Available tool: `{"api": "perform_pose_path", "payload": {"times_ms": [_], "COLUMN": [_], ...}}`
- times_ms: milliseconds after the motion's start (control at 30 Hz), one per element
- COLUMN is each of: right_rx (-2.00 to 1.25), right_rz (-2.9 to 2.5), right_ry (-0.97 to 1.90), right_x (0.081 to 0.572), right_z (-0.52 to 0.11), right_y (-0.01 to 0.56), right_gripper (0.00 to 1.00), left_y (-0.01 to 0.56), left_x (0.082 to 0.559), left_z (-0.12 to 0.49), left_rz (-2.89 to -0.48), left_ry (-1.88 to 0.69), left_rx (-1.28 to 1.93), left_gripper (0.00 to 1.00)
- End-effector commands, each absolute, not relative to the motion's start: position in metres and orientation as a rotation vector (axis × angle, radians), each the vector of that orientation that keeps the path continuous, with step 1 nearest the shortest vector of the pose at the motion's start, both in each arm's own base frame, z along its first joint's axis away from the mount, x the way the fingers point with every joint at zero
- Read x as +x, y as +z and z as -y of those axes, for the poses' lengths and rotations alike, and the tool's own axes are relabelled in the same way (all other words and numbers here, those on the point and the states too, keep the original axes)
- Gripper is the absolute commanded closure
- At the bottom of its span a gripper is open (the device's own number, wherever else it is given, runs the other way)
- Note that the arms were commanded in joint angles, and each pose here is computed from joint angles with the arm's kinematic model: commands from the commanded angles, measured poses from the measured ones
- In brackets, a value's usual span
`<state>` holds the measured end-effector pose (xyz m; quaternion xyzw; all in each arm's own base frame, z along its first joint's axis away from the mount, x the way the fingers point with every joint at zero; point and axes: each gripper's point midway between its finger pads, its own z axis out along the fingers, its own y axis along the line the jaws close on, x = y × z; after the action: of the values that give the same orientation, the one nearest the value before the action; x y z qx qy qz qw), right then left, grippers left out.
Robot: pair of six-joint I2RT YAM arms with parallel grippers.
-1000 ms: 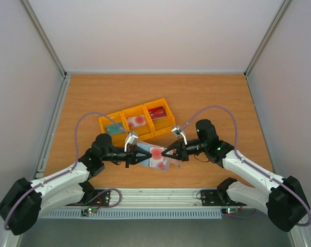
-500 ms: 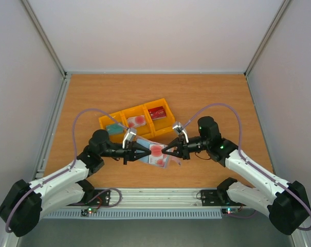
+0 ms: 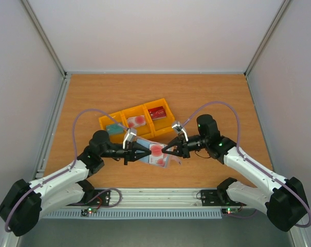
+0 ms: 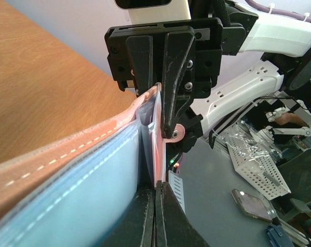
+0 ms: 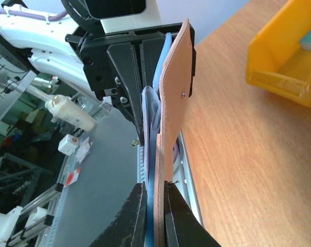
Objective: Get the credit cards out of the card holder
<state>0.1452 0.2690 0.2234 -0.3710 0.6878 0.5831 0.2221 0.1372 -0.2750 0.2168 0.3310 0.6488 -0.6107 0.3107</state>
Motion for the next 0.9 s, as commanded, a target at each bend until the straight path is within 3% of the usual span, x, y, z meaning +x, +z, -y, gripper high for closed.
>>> {"api": "perform_pose_path", "payload": {"times_ms": [0, 67, 133, 267, 633, 867], "right_rx": [-1.042, -1.042, -1.044, -1.05, -1.052, -1.046], "right_rz": [-1.85, -1.86, -1.863, -1.857, -1.855, -1.885], "right_ry": [1.609, 1.606, 1.609, 1.612, 1.597, 1.568], "right_x": [0.146, 0.146, 0.145, 0.144, 0.144, 0.139], "right_z": [-0.267, -0.266, -0.266, -0.266, -0.265, -0.259], "right_y": [0.24, 0.238, 0.237, 0.24, 0.242, 0.24], "right_gripper": [0.99, 0.99, 0.99, 0.99, 0.99, 0.93], "left_y": [0.225, 0.224, 0.224, 0.224, 0.223, 0.216], "left_x": [0.136, 0.135, 0.136, 0.135, 0.137, 0.14], "left_z": [0.274, 0.273, 0.273, 0.272, 0.274, 0.267], "left_rz": [-1.649, -1.654, -1.659, -1.665, -1.668, -1.729], "left_ry": [-1.584, -1.584, -1.584, -1.588, -1.589, -1.584], "left_rx": [0.901, 0.894, 0.886, 0.883, 0.89, 0.85], "left_gripper": [0.94, 0.85, 0.84, 0.99, 1.0, 1.0]}}
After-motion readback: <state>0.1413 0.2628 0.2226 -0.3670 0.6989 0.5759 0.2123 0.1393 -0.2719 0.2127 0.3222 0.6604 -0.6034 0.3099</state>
